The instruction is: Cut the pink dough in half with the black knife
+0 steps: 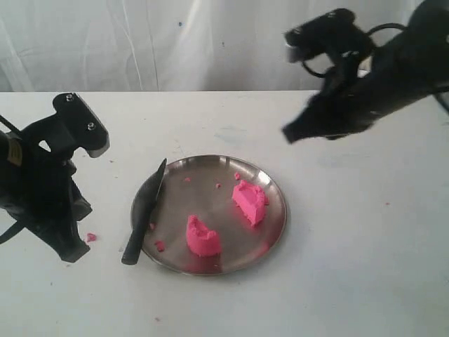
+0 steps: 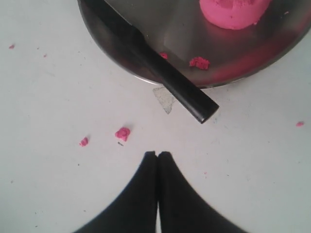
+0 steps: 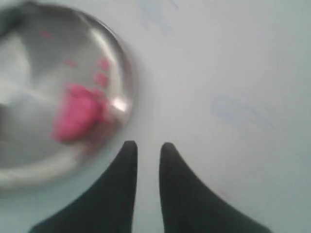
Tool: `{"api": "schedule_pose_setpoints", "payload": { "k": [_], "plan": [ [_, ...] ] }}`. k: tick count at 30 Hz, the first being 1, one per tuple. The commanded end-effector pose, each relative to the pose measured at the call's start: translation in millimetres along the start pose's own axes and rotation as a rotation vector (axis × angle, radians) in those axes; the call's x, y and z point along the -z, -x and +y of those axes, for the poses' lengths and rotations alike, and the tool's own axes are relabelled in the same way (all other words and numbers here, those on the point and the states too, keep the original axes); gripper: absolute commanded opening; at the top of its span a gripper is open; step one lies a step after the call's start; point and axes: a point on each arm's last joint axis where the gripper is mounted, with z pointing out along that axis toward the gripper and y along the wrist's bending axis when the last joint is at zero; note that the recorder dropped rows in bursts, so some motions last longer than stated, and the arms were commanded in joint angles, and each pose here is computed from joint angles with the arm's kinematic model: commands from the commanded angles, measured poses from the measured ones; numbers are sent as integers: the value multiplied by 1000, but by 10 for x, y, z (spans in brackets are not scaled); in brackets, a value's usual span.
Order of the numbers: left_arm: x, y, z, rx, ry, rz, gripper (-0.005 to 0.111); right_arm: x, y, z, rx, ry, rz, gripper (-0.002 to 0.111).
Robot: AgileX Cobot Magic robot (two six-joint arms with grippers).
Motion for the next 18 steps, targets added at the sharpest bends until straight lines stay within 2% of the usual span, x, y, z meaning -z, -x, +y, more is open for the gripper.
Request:
{"api": "schedule_pose_setpoints", "payload": {
  "k": [1,3,6,8,11,13,15,18],
  "plan": [
    [25,-11,-6,23,-9,6,0,279,-428,-771,-115,-530,267,7],
    [25,-11,-6,23,-9,6,0,370,-597,-934,-327,-625,255,4],
    [22,-33,-13,21,-15,27,0,398,-796,-905,-473,-562,208,0],
    [22,-37,-15,21,-17,32,0,424,-912,-763,-499,-484,111,0],
    [19,-44,-18,21,-18,36,0,665,-1065,-462,-583,-338,-208,0],
    [19,-41,-17,21,-17,33,0,882,-1229,-278,-579,-264,-432,0],
    [19,-34,-17,24,-17,25,0,1073,-1423,-143,-519,-251,-571,0],
    [19,-31,-15,24,-16,22,0,1311,-1691,-35,-491,-297,-663,0]
  ]
}}
